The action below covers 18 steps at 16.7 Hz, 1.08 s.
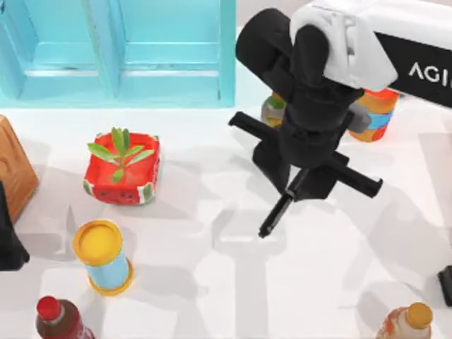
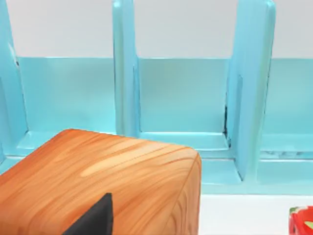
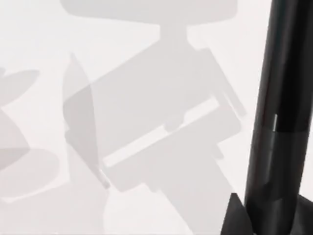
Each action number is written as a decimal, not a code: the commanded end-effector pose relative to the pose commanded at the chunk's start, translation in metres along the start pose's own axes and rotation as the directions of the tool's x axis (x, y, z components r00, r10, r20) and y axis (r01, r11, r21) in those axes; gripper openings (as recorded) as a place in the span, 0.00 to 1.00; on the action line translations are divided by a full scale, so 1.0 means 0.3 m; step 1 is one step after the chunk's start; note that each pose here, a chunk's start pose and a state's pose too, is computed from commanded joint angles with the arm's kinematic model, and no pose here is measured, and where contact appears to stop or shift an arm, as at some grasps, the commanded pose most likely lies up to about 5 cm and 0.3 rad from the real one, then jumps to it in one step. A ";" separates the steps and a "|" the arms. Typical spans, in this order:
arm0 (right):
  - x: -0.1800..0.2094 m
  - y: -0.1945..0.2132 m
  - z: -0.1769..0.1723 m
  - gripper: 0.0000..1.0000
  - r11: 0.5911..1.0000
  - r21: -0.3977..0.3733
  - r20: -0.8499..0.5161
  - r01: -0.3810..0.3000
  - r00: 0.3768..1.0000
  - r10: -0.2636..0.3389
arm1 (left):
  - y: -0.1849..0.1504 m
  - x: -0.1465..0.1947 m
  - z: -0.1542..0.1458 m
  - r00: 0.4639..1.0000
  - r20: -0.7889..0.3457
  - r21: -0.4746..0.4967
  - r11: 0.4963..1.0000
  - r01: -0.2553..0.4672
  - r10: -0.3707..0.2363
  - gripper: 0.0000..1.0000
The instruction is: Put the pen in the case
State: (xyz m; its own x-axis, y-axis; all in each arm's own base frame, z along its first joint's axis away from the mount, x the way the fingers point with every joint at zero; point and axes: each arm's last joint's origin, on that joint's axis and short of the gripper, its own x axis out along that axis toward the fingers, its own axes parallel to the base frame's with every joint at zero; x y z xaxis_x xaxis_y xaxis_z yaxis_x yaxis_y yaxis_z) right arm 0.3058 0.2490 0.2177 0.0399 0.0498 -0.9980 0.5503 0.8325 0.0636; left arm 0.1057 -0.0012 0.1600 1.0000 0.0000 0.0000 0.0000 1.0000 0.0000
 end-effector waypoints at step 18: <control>-0.117 -0.488 0.618 0.00 0.893 0.448 0.070 -0.042 0.997 0.012 | 0.000 0.000 0.000 1.000 0.000 0.000 1.000 0.000 0.000 1.00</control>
State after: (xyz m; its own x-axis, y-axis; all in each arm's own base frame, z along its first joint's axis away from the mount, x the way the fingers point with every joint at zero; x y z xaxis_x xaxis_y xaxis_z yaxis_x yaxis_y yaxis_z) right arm 0.3785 0.0229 0.2445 0.1049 0.0206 -0.9943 0.8635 0.4941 0.1014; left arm 0.1057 -0.0012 0.1600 1.0000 0.0000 0.0000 0.0000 1.0000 0.0000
